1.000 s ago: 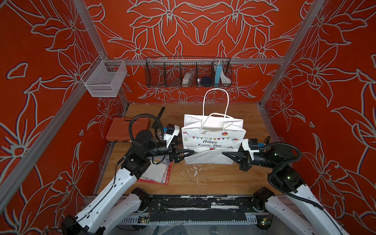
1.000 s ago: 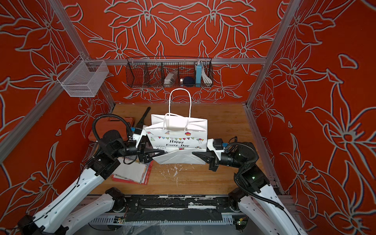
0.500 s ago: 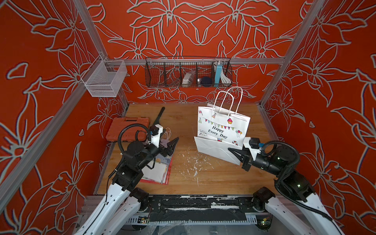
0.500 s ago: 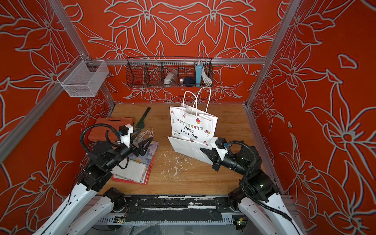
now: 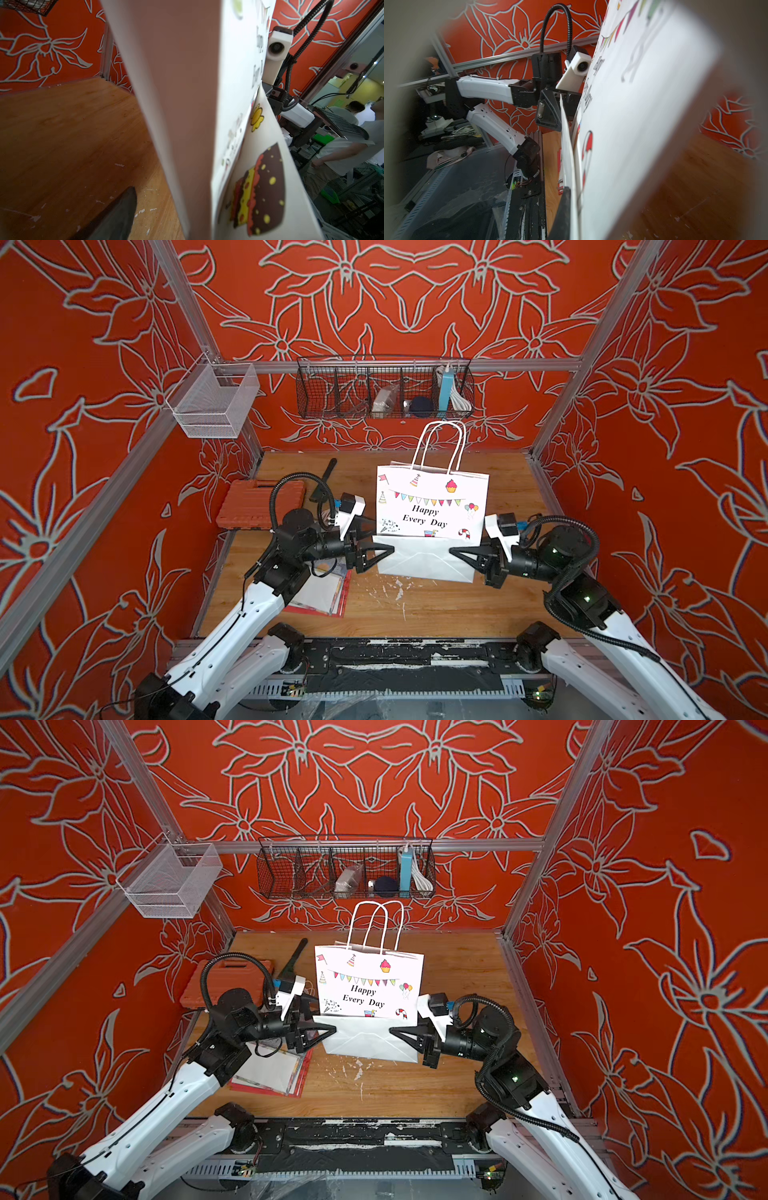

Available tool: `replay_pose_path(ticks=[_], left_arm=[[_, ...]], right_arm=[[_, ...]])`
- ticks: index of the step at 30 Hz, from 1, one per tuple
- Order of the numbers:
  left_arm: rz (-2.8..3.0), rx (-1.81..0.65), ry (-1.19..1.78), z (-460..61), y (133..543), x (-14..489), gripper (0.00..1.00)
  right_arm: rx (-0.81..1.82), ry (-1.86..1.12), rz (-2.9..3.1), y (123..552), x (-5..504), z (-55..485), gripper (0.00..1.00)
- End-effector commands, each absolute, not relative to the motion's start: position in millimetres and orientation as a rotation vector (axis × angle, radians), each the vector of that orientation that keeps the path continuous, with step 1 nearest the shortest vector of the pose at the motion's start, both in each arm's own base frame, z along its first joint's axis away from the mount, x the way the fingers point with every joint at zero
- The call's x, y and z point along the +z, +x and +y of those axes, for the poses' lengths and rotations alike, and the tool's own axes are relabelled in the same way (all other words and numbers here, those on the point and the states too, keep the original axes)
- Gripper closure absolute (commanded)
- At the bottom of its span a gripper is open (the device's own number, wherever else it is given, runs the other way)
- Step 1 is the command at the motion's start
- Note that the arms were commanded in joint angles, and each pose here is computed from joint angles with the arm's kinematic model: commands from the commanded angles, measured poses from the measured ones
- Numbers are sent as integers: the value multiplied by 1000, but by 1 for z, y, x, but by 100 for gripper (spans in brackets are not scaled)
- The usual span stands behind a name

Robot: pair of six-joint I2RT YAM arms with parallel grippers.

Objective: Put away the paper bag
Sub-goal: Press the paper bag.

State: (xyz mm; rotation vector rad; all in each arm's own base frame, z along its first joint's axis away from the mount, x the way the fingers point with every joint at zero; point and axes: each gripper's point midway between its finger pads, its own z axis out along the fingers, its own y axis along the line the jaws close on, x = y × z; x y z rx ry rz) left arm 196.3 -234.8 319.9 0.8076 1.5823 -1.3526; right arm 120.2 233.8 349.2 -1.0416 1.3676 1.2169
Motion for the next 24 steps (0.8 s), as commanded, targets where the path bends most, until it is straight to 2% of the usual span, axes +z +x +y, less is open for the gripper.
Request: replay_pose_path(ticks=[1, 3, 7, 9, 12, 13, 15, 17, 19, 21, 24], left_arm=[[1495, -1466, 849, -240, 185, 344, 21], [1482, -1499, 849, -241, 184, 349, 33], [1457, -1512, 848, -242, 182, 356, 65], [1457, -1513, 849, -242, 181, 357, 76], [1464, -1498, 841, -241, 181, 355, 100], [1465, -1491, 838, -240, 180, 355, 100], [1463, -1483, 838, -240, 179, 354, 100], [1474, -1475, 850, -240, 177, 350, 100], [1499, -1464, 871, -241, 174, 343, 100], [1521, -1452, 899, -241, 171, 335, 100], [1533, -1457, 928, -241, 164, 329, 100]], right_arm=[[1332, -1106, 1280, 100, 359, 240, 100], [1341, -1111, 1283, 100, 356, 243, 100], [1317, -1093, 1298, 105, 351, 245, 100], [1308, -1084, 1307, 107, 349, 245, 100], [1283, -1058, 1324, 111, 348, 243, 100], [1266, -1041, 1332, 113, 347, 241, 100], [1230, -1011, 1350, 119, 348, 239, 84], [1197, -982, 1355, 123, 353, 236, 76], [1161, -944, 1351, 129, 363, 233, 79], [1130, -909, 1337, 134, 374, 230, 88], [1126, -900, 1316, 134, 383, 230, 95]])
